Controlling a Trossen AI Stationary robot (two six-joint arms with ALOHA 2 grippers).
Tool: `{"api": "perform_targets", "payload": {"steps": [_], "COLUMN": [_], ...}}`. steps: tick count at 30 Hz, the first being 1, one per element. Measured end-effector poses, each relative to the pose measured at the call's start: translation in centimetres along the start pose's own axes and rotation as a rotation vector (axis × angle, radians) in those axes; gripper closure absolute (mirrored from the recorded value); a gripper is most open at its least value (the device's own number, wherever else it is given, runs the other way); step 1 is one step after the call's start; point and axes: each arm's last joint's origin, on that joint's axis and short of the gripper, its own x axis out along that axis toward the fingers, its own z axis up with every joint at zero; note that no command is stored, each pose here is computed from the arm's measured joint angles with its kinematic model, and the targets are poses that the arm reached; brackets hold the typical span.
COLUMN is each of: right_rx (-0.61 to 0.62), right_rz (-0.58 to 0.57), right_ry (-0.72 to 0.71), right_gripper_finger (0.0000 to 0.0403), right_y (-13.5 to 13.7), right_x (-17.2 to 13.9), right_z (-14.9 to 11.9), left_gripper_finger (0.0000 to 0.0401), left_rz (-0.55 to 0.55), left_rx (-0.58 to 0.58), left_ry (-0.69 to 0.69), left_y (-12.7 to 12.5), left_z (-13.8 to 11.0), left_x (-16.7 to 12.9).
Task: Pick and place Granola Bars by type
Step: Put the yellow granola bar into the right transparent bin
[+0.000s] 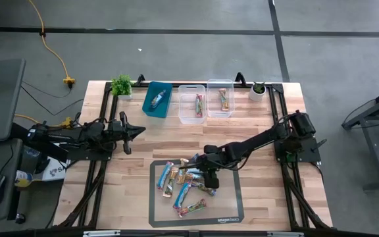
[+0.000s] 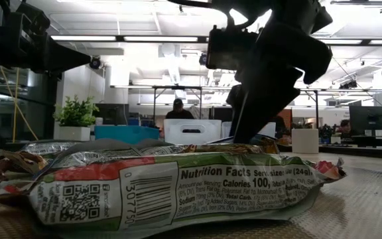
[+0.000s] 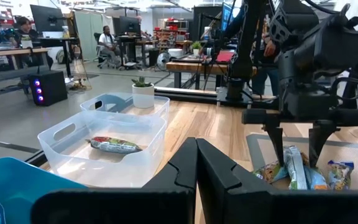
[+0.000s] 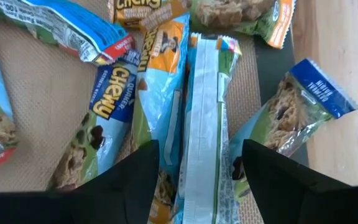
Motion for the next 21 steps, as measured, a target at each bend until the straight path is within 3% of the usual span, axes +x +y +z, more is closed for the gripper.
{"api": "perform_targets", "payload": {"steps": [21], "right_rx": [-0.052], "right_rz": [-0.026], "right_ry": [0.006], "right_gripper_finger": [0.0188], "right_y": [0.7], "right_x": [0.47], "right_z": [-0.43], "left_gripper_finger": [0.0401], "left_rz": [0.0], "left_rx": [0.0], "left_ry": [0.0], "left_y": [0.0], "left_z": [0.0], "left_x": [0.0]}}
